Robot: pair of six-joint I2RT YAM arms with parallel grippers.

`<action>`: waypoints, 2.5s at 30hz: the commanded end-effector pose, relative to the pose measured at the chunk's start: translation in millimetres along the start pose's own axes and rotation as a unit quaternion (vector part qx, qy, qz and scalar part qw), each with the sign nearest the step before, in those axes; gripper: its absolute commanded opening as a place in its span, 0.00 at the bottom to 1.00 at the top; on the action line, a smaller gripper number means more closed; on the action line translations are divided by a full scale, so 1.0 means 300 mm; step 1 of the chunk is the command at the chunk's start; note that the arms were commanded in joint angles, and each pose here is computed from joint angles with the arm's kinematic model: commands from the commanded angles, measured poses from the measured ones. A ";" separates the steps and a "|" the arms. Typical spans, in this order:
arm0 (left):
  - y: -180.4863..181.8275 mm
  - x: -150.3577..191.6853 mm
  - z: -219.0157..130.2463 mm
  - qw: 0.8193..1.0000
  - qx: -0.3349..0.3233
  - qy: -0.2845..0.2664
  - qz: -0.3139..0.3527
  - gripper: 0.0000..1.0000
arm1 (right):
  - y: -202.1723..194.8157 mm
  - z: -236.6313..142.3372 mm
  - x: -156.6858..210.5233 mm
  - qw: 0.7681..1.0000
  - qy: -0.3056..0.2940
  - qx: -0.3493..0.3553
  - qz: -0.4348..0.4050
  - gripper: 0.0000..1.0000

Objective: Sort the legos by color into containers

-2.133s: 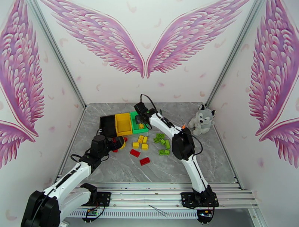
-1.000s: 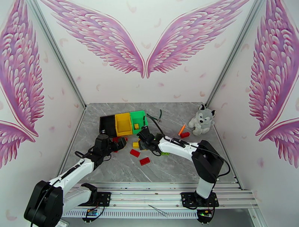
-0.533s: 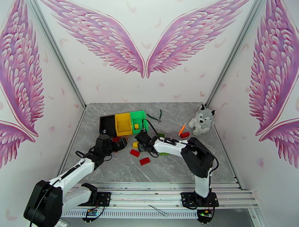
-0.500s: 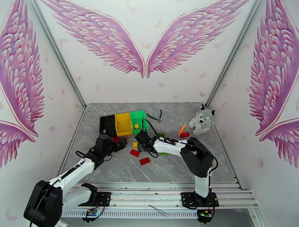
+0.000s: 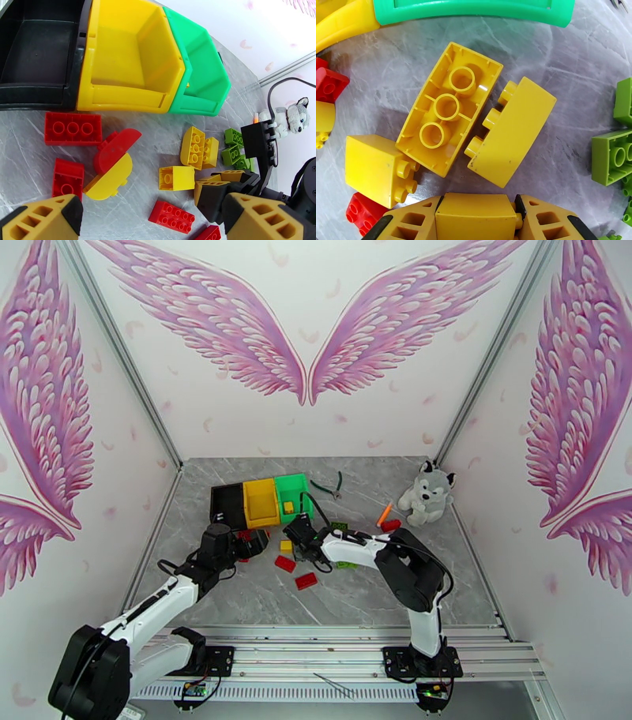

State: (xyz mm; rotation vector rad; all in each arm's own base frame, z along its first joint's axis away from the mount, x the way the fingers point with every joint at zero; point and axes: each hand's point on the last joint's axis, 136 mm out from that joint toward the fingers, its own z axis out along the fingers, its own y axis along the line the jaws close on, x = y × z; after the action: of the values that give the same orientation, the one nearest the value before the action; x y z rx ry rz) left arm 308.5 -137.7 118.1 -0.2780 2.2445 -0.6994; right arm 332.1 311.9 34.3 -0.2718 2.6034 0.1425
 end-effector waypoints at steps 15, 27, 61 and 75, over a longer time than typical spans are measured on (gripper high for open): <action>-0.111 0.008 0.067 0.997 0.003 0.019 0.078 0.96 | -0.039 -0.080 -0.500 0.995 -0.096 0.006 0.038 0.41; -0.146 -0.037 -0.004 0.985 -0.051 -0.047 0.160 0.98 | -0.034 -0.047 -0.647 0.994 -0.104 0.018 0.026 0.63; -0.156 -0.022 -0.048 0.983 -0.059 -0.053 0.164 0.99 | -0.054 0.061 -0.202 0.998 -0.028 -0.025 0.056 0.52; -0.206 -0.036 -0.142 0.990 -0.036 -0.054 0.124 0.99 | -0.040 0.093 -0.152 0.996 -0.024 -0.051 0.062 0.46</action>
State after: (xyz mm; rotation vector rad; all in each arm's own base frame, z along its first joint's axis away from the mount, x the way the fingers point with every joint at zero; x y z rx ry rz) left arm 289.5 -160.9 155.0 -0.0365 2.1911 -0.3800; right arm 395.0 308.6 36.0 -0.1436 2.5620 0.2736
